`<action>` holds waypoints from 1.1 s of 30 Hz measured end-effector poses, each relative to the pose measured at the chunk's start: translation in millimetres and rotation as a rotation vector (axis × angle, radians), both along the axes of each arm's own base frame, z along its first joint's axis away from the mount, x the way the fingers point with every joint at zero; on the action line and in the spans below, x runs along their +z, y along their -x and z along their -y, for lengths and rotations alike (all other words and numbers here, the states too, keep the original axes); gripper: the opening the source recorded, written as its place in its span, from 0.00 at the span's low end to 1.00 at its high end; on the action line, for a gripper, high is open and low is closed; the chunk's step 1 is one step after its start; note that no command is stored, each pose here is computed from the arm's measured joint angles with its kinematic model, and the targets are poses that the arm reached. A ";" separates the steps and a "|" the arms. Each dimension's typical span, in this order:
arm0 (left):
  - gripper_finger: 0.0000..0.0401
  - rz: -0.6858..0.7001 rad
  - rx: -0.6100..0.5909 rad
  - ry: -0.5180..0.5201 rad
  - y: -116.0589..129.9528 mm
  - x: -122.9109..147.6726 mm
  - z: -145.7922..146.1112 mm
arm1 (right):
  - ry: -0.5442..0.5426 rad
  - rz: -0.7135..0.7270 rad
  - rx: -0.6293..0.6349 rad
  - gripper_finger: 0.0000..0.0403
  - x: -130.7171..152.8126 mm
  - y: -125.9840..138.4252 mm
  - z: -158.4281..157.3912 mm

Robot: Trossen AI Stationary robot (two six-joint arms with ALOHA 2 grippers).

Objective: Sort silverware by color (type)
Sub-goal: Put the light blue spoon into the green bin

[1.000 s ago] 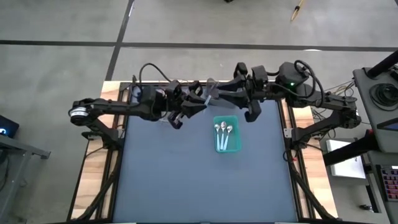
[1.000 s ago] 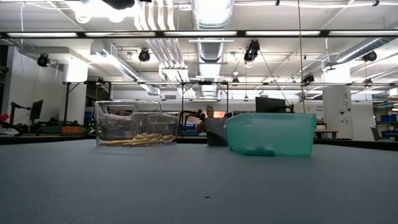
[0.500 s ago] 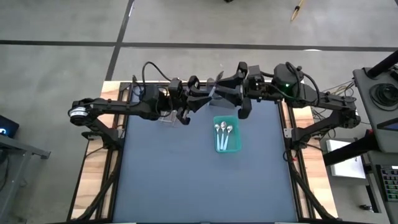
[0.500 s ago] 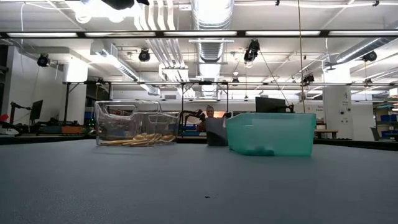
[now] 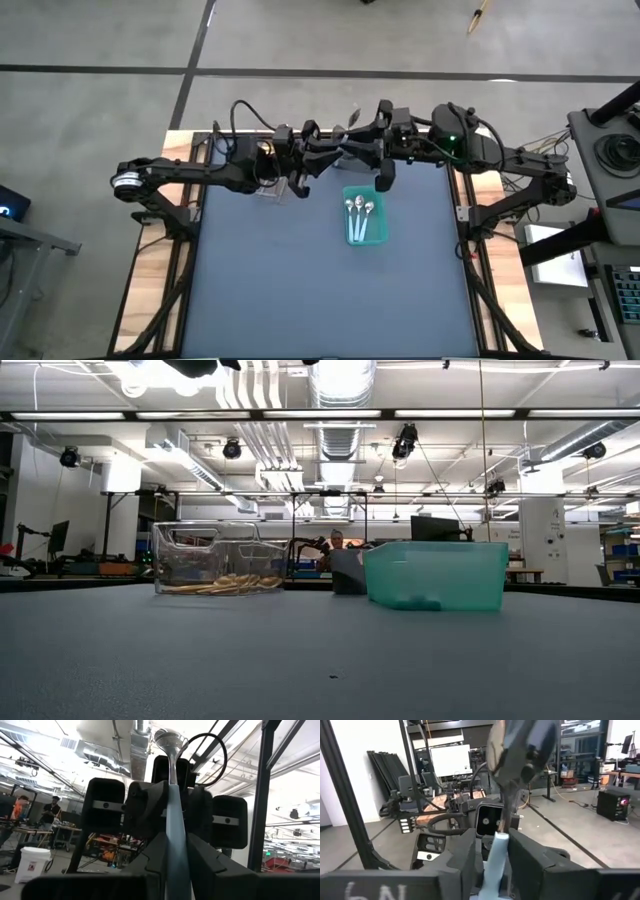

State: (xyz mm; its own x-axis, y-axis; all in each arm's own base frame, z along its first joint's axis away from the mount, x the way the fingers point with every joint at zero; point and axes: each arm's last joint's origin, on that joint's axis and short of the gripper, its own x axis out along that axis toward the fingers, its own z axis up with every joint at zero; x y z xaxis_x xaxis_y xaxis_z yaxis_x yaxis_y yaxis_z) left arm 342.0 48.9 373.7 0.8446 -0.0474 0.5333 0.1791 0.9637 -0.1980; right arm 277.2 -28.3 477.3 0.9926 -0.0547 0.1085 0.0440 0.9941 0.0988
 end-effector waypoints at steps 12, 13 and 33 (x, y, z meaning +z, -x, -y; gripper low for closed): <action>0.11 0.010 -0.004 -0.007 0.5 0.8 0.5 | -0.010 -0.004 0.001 0.05 -0.3 0.4 0.0; 0.12 0.009 -0.004 -0.006 0.5 0.8 0.4 | -0.010 -0.005 0.001 0.05 -0.3 0.5 0.0; 0.51 -0.068 0.015 0.027 -0.8 -2.8 -1.4 | -0.063 -0.027 0.006 0.05 -1.4 3.0 -0.2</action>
